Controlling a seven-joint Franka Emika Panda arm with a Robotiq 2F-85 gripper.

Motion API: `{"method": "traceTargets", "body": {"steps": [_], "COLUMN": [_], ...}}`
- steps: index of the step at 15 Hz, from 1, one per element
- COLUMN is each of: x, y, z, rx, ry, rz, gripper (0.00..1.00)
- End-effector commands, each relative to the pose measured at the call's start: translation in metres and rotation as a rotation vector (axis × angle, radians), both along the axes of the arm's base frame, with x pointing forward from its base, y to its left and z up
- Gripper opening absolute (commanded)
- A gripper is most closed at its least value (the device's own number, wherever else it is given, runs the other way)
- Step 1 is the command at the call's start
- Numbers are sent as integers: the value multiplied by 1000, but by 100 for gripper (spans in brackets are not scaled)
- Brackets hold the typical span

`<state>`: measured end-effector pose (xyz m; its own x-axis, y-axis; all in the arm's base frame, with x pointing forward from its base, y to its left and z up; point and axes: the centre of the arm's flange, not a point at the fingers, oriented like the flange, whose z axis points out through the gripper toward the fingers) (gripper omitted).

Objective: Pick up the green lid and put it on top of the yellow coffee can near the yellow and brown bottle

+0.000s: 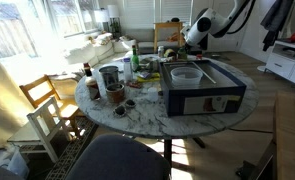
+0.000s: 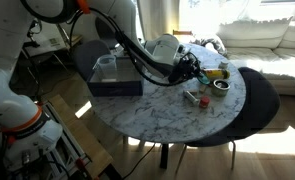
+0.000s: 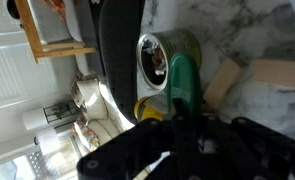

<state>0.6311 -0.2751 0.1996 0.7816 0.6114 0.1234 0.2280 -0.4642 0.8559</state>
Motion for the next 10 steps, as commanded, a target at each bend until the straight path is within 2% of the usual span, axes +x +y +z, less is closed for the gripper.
{"method": "traceTargets", "body": {"steps": [1, 6, 10], "x": [-18, 10, 31], "y": [1, -14, -23], "z": [7, 7, 3], "rx": [-31, -97, -118], "ry": [-25, -125, -140], "rz": [-98, -176, -193], "gripper": [1, 1, 1]}}
